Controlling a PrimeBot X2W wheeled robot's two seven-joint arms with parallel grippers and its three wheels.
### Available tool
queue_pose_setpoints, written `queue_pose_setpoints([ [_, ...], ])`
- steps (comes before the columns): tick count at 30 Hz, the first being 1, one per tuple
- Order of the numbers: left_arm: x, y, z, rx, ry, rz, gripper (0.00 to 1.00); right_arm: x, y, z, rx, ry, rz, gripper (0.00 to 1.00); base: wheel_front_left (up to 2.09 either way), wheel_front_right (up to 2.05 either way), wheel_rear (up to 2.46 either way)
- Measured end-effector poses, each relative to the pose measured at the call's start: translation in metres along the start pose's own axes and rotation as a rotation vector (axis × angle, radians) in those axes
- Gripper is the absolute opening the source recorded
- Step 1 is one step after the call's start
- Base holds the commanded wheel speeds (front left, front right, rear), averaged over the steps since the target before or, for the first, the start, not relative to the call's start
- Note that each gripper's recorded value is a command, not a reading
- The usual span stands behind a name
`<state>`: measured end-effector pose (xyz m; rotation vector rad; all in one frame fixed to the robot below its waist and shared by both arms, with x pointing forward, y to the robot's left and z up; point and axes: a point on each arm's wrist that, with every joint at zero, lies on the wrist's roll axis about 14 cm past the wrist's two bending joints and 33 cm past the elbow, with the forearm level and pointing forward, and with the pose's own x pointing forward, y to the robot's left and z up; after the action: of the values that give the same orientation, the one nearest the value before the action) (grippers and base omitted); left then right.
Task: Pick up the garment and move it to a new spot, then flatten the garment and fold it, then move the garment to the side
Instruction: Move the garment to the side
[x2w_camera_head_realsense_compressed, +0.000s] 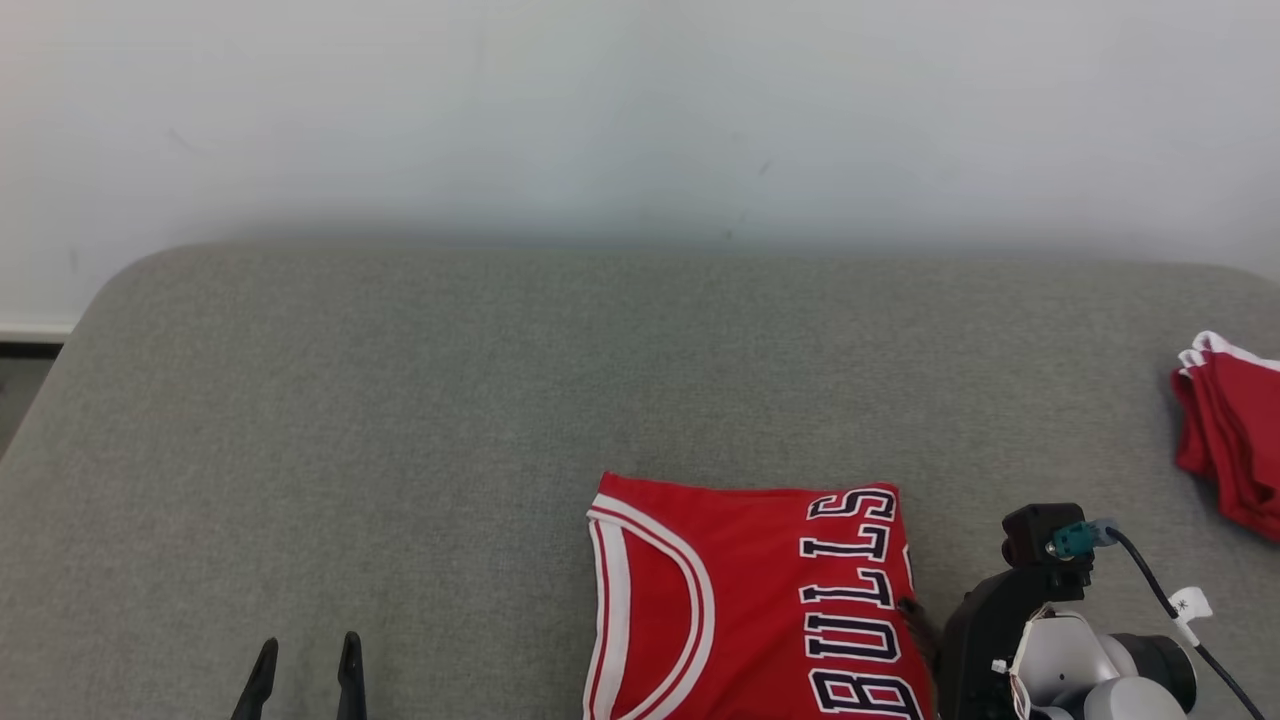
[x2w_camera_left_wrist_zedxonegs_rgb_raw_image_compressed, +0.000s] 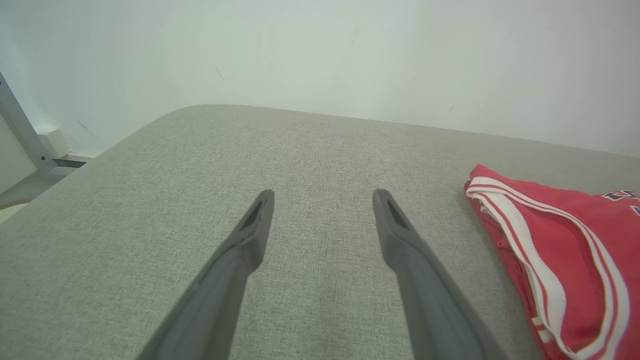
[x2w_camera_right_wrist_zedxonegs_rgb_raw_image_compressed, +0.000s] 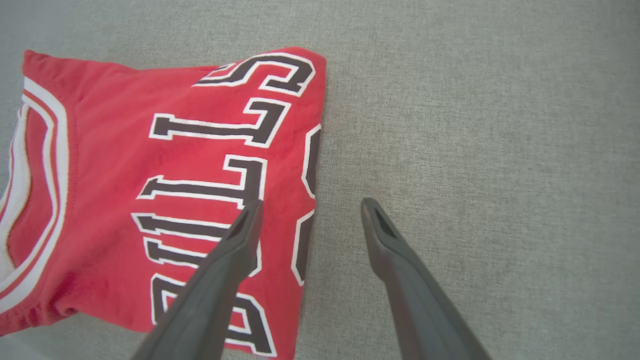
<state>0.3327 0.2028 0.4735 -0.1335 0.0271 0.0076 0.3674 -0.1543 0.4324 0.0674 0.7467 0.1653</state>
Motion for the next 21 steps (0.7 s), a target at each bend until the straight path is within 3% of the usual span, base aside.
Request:
queue_pose_setpoints([
  [7,0.003,0.007,-0.003,-0.008,0.009,0.031,1.00,0.027,0.000,-0.013,-0.014,0.108,-0.007,1.00,0.00,0.00,0.00],
  [13,0.004,0.013,-0.008,-0.012,0.026,0.056,1.00,0.047,0.020,-0.024,-0.014,0.180,0.058,1.00,0.00,0.00,0.00],
  [14,0.004,0.014,-0.009,-0.011,0.029,0.060,1.00,0.048,0.022,-0.027,-0.013,0.195,0.066,0.77,0.00,0.00,0.00],
  [15,0.004,0.015,-0.009,-0.011,0.030,0.063,1.00,0.050,0.024,-0.029,-0.015,0.203,0.073,0.35,0.00,0.00,0.00],
  [17,0.005,0.015,-0.008,-0.008,0.027,0.062,1.00,0.051,0.027,-0.029,-0.034,0.200,0.079,0.00,0.00,0.00,0.00],
  [21,0.014,0.009,0.003,-0.013,-0.011,0.044,1.00,0.049,0.030,-0.021,-0.066,0.163,0.075,0.00,0.00,0.00,0.00],
])
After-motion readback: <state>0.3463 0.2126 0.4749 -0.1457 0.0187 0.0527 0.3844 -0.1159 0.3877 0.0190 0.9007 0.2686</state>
